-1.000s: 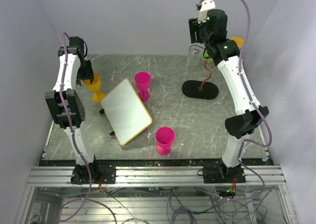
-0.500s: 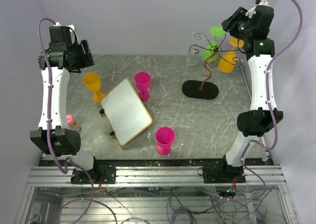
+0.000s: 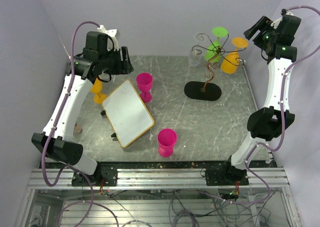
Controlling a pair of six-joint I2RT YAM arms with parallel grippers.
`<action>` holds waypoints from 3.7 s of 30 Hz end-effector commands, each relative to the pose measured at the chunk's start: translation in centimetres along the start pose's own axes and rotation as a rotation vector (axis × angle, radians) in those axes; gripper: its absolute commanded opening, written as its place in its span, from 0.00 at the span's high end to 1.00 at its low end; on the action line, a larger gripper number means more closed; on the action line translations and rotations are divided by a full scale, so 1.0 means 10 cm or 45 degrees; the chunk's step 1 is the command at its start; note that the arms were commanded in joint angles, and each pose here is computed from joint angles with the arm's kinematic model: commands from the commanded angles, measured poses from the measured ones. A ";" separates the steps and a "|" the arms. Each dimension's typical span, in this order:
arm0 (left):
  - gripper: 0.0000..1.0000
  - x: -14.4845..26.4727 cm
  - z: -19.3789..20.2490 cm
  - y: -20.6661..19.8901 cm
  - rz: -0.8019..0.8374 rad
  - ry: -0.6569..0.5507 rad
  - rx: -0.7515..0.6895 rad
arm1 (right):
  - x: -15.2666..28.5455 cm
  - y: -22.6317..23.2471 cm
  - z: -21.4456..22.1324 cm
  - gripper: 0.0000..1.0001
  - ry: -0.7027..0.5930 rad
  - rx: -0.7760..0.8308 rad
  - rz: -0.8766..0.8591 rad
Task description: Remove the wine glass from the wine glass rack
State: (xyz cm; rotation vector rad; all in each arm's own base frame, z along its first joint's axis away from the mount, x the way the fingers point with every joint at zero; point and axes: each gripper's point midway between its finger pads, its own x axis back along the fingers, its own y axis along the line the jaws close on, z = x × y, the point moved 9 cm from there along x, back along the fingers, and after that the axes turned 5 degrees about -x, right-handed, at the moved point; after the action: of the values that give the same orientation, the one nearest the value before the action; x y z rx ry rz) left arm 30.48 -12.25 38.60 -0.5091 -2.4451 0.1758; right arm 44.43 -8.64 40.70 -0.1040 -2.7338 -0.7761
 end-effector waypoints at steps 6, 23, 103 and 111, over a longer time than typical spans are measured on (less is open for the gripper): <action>0.26 0.15 -0.14 -0.20 0.071 -0.108 -0.016 | -0.05 -0.20 0.09 0.41 0.085 -0.056 -0.130; 0.26 0.18 -0.12 -0.25 0.077 -0.105 -0.031 | -0.21 -0.20 0.14 0.69 0.140 -0.144 -0.222; 0.17 0.51 -0.19 -0.55 0.386 -0.297 -0.026 | 0.65 0.40 -0.54 1.00 -0.545 -0.299 -0.253; 0.14 0.52 -0.31 -0.88 0.930 -0.535 0.101 | 1.63 1.07 -0.66 1.00 -0.610 -0.299 -0.770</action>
State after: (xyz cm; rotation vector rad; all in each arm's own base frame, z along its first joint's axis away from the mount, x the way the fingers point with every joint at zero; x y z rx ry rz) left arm 26.47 -16.16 42.85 -1.0069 -2.5461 0.4883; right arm 36.36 -5.79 51.32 0.1620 -3.0711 -1.3286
